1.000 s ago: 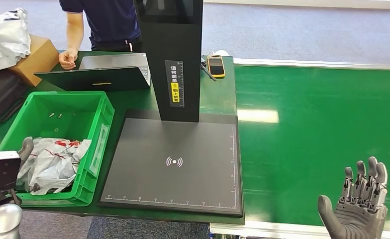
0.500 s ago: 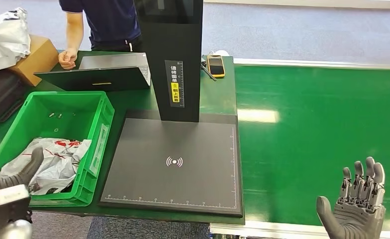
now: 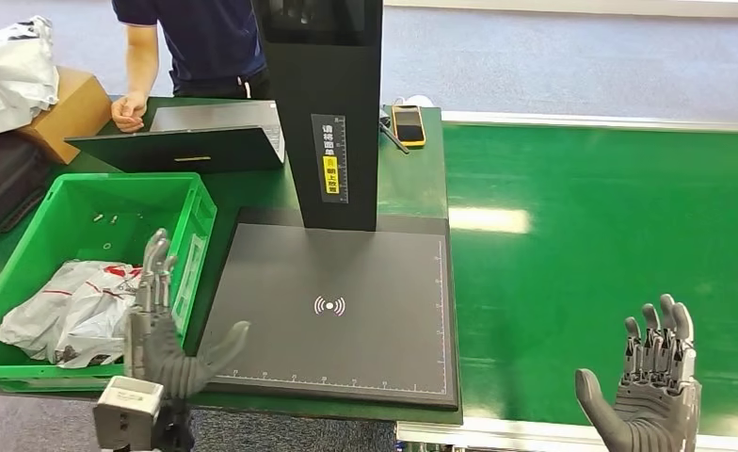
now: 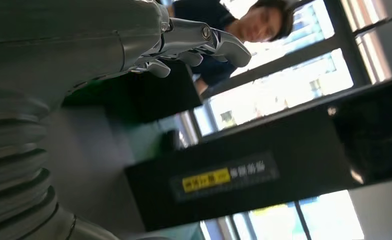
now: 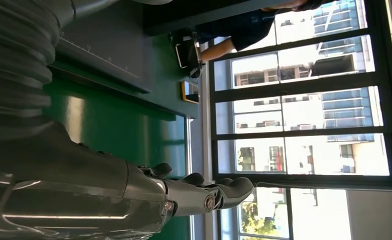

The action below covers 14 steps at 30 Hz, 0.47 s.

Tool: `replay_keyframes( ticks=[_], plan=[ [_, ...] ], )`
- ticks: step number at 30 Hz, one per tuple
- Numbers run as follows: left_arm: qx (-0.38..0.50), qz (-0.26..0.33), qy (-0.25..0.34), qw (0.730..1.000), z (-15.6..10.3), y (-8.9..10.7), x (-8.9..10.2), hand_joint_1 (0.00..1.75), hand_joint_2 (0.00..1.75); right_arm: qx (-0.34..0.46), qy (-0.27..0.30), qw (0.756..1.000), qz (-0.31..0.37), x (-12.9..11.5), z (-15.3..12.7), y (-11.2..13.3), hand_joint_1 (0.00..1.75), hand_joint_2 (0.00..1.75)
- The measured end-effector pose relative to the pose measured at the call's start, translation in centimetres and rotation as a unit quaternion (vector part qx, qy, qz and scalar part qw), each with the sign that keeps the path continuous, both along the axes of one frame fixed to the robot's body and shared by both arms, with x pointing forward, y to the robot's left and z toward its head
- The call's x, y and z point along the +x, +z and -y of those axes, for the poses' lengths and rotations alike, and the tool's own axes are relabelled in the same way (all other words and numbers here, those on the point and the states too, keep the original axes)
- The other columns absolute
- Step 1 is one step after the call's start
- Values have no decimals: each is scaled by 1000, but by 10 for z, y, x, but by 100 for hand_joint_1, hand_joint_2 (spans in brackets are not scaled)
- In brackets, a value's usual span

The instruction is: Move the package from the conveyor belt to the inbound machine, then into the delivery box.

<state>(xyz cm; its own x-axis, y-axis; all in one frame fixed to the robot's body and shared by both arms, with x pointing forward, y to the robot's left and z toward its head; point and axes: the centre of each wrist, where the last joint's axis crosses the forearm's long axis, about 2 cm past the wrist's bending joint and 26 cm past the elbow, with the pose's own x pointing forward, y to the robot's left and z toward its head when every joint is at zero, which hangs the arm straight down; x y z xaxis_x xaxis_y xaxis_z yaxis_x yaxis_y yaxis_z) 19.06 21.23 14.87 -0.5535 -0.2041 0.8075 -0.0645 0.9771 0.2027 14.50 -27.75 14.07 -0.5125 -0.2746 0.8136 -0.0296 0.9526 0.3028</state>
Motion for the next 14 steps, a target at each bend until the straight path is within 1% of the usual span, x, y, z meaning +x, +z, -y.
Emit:
replay_keyframes(
  ticks=[4, 7, 10, 14],
  plan=[
    [-12, -39, -36, 999, 23, -7, -2, 0, 175, 2, 6, 1000, -12, 1, -3, -4, 0, 175],
    [-13, -57, -55, 997, 35, -11, -4, 0, 175, 2, 10, 1000, -21, 0, -4, -7, 0, 175],
    [-16, -66, -66, 996, 43, -14, -5, 0, 175, 1, 15, 999, -28, -1, -4, -9, 0, 175],
    [-18, -71, -70, 995, 46, -15, -4, 0, 175, -5, 24, 999, -36, -2, -5, -11, 0, 175]
  ],
)
